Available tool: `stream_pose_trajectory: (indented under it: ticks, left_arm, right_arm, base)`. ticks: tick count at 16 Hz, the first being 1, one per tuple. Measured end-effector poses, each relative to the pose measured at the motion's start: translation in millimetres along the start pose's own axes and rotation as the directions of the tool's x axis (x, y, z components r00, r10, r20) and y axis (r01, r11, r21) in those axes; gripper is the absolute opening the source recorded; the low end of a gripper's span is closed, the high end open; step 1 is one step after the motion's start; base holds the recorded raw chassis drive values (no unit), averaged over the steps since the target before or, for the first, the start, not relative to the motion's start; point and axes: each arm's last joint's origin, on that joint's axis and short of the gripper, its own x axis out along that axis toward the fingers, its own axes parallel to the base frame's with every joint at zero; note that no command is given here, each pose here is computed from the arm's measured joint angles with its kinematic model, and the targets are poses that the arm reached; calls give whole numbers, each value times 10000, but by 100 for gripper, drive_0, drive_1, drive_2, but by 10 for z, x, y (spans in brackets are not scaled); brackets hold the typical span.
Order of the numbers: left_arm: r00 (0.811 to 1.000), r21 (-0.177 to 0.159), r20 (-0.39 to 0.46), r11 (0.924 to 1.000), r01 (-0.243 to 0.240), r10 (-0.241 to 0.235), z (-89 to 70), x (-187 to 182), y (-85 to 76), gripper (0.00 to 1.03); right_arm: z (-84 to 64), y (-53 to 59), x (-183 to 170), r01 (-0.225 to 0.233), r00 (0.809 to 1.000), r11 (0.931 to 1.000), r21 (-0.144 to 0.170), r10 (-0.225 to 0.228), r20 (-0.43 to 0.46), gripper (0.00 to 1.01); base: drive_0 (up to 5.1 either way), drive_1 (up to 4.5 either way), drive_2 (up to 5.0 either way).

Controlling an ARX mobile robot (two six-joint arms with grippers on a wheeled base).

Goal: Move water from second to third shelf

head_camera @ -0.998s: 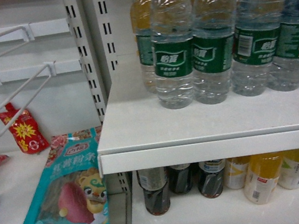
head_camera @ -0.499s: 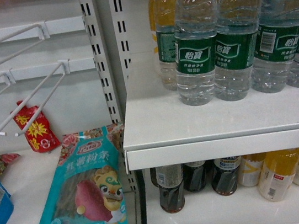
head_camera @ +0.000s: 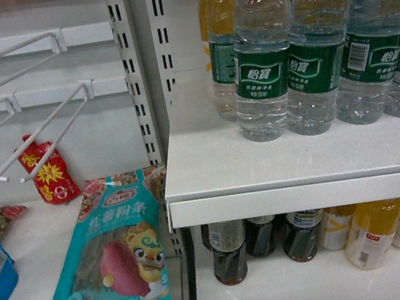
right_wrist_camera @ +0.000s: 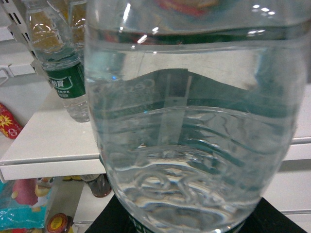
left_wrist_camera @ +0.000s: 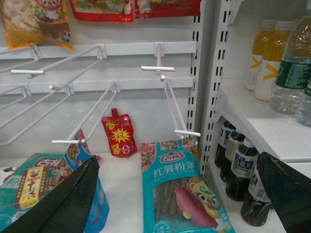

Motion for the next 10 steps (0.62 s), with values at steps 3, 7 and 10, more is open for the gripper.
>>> stream_pose_trajectory:
  ticks: [3,7,10]
  left_arm:
    - [10000,0,0,10000,0,0,0,0,0,98]
    - [10000,0,4,10000,0,0,0,0,0,98]
    - [10000,0,4,10000,0,0,0,0,0,98]
  right_arm:
    - [4,-6,9,-179,9992,9998,47,177,361,36]
    - [177,130,345,-1280,9886,9894,683,1217,890,36]
    - [-16,193,668,-1011,9936,9944,298,1024,-482,36]
  base:
    - [0,0,0]
    - [0,0,0]
    - [0,0,0]
